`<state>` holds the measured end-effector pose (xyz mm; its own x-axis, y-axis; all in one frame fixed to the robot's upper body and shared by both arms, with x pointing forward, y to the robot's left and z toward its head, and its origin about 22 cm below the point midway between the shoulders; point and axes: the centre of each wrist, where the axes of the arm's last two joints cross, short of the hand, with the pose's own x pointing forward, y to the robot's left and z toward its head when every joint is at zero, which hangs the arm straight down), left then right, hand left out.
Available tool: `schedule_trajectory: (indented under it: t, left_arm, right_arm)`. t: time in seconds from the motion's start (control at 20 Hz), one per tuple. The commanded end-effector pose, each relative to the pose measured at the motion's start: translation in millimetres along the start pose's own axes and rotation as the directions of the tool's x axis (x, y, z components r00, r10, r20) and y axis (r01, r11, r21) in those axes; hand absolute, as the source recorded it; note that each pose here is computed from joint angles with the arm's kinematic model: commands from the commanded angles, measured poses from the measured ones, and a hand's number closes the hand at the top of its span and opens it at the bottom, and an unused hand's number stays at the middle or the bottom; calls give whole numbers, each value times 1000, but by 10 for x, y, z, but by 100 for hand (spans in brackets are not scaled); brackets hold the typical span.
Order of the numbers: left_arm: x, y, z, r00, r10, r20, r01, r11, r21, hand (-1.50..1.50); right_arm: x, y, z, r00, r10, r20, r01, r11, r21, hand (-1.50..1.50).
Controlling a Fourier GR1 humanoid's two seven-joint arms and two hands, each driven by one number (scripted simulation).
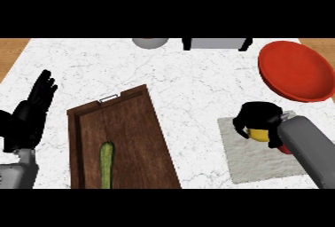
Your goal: Pick the lemon from the placemat and place it in the bowl
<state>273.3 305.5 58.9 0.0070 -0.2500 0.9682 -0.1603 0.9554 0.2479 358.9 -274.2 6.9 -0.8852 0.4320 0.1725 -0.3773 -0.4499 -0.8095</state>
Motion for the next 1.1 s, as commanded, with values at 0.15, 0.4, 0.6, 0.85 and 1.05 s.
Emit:
schedule_trajectory:
  t: [0.15, 0.4, 0.6, 0.85, 1.05]
  left_arm:
    - [102, -29, -169, 1000, -3, 0, 3, 1000, -1, 0]
    - [-14, 29, 24, 1000, 3, -11, -3, 1000, 4, 0]
    - [-62, 86, -59, 1000, -1, -15, 1, 999, 34, 0]
    - [-122, 100, 51, 1000, -14, -14, 14, 999, 29, 0]
    - [-58, 77, 71, 1000, 3, -23, -2, 999, 47, 0]
  right_arm:
    - [-66, 52, -60, 999, -42, 21, 43, 996, -75, 150]
    - [-127, 8, 56, 940, -237, -247, 165, 946, -279, 150]
    - [-111, 103, -24, 773, -440, -458, 237, 869, -434, 150]
    - [-74, -475, 385, 748, -415, -518, 36, 805, -592, 150]
    - [80, -777, 637, 720, -453, -526, -114, 670, -733, 150]
